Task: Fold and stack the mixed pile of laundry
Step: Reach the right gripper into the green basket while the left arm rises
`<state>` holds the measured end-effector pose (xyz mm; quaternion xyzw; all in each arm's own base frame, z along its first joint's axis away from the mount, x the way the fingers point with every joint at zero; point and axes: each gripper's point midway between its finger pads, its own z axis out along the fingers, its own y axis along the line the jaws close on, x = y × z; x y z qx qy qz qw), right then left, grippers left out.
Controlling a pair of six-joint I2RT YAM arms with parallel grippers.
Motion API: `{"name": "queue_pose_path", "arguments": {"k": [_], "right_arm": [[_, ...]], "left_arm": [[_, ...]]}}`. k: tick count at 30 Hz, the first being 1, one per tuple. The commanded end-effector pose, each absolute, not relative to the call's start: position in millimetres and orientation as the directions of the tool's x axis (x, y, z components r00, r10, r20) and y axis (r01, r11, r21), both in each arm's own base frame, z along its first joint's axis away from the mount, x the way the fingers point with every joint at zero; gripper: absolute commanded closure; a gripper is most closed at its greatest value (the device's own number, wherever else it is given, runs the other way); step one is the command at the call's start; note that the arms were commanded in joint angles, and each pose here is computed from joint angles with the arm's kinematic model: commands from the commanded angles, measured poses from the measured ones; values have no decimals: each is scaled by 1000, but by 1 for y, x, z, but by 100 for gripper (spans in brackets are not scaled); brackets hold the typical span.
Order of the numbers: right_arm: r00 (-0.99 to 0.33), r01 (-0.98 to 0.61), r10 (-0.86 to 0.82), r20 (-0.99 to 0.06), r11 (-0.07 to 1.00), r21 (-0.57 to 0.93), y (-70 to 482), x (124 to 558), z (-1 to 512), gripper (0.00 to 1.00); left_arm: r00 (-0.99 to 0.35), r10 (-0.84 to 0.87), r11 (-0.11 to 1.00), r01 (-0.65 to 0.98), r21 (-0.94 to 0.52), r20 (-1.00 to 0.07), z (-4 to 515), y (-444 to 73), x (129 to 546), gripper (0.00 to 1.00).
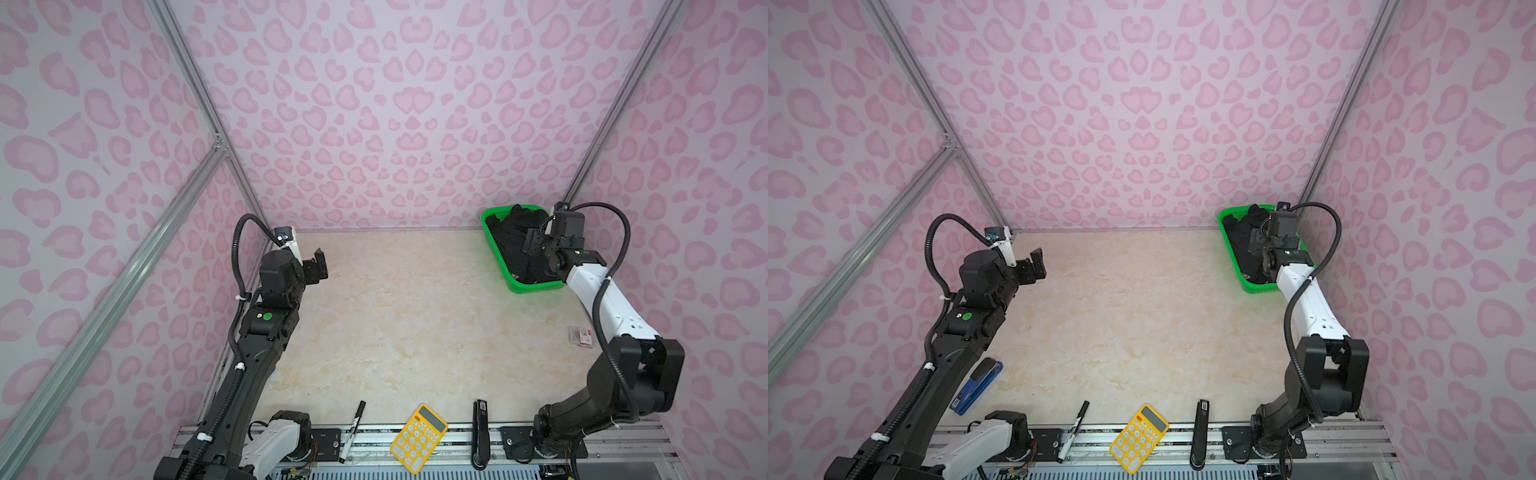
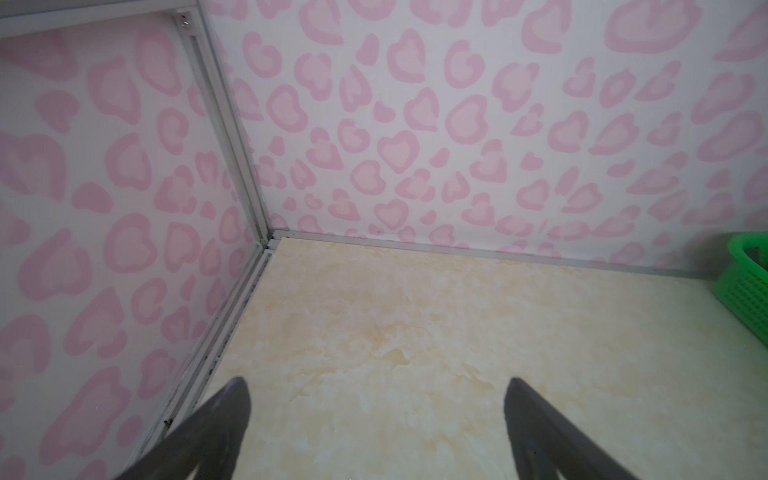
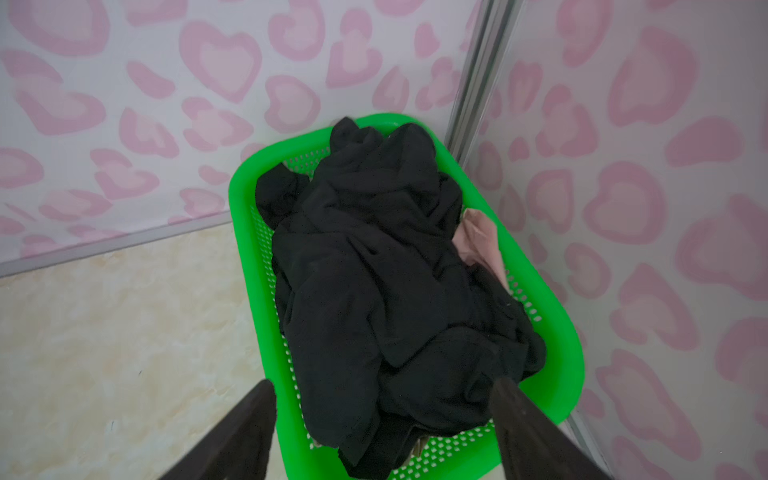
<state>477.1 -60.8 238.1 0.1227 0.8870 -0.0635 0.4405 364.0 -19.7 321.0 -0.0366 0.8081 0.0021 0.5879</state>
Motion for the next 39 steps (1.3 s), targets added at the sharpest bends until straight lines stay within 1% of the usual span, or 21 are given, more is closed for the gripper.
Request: {"name": "queue_pose_path", "arguments": {"k": [1, 5, 8, 13, 21, 24, 26, 30, 31, 35, 39], "right_arm": [[-702, 253, 221, -677, 966, 54, -53, 484, 203, 24], [-742, 236, 252, -621, 966, 109, -49, 507, 177, 32], [-761, 263, 282, -583, 957, 121, -51, 519, 159, 38], [-774, 303, 323, -544, 944, 130, -56, 529, 133, 43], [-795, 330, 348, -497, 935, 126, -59, 535, 100, 54], [-794, 334, 353, -495, 934, 129, -61, 535, 94, 64], [-795, 331, 351, -495, 934, 130, -62, 534, 94, 76], [-776, 317, 336, -534, 939, 131, -63, 533, 114, 98], [-767, 309, 329, -551, 942, 133, -63, 533, 123, 100], [-709, 273, 297, -639, 952, 140, -60, 531, 180, 100], [-633, 240, 238, -737, 965, 105, -59, 526, 242, 100]], "left_arm": [[-404, -36, 998, 38, -56, -914, 313, -36, 346, 3], [-394, -45, 991, 101, -93, -918, 327, -47, 333, 3], [-388, -51, 986, 129, -109, -920, 333, -51, 325, 3], [-397, -47, 984, 139, -111, -917, 331, -51, 315, 3], [-412, -44, 984, 142, -112, -910, 323, -51, 307, 3], [-419, -49, 982, 144, -119, -907, 320, -52, 306, 3], [-422, -54, 982, 142, -125, -905, 319, -52, 306, 3], [-424, -68, 981, 136, -138, -903, 314, -52, 309, 3], [-425, -72, 980, 137, -142, -902, 313, -53, 309, 3], [-439, -97, 978, 126, -168, -893, 306, -54, 314, 3], [-454, -118, 973, 127, -195, -883, 302, -58, 320, 3]]}}
